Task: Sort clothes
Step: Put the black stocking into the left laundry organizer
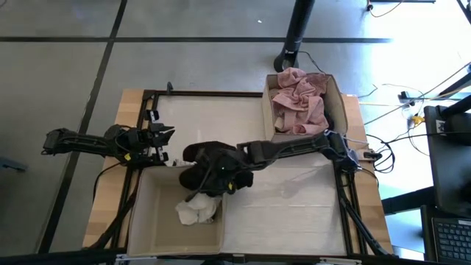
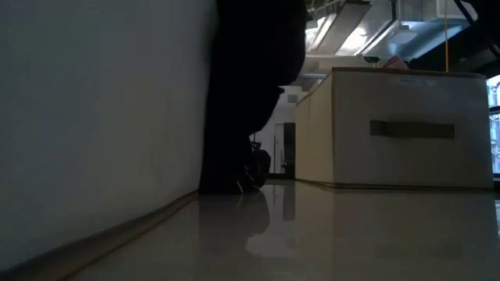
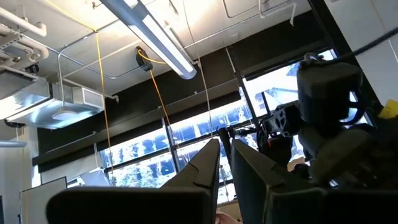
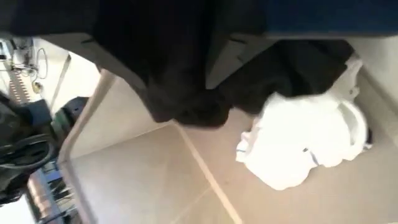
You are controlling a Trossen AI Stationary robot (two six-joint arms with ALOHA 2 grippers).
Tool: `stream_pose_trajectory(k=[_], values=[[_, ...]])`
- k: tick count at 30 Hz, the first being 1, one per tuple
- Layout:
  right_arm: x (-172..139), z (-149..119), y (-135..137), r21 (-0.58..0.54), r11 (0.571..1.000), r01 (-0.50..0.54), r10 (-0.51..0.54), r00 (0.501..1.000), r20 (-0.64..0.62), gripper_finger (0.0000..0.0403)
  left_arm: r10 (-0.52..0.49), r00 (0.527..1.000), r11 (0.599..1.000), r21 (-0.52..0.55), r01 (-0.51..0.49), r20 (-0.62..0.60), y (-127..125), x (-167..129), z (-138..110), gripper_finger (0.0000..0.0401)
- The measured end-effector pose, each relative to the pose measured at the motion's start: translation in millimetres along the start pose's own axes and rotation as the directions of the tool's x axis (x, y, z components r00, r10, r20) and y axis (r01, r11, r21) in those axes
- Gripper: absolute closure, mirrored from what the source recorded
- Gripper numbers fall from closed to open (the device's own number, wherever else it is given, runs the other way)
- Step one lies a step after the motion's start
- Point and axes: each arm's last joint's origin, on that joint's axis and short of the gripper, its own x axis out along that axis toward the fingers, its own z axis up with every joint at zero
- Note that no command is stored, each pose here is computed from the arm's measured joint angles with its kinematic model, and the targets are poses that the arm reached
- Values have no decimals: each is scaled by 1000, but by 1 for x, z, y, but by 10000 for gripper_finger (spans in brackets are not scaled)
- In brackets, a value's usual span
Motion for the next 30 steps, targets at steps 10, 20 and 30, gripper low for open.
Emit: stream_pose_trajectory(k=[10,20,30], values=[[-55,20,-5,-23,997,76,-77,994,-72,155,-2,1000,1000,1,2,-5,0,0,0,370],[-147,48,4,-11,990,138,-138,983,-119,150,-2,1000,1000,-4,2,-5,0,0,0,370],[-149,7,52,225,974,-33,148,845,-513,150,-4,1000,1000,-11,4,-7,0,0,-1,370]])
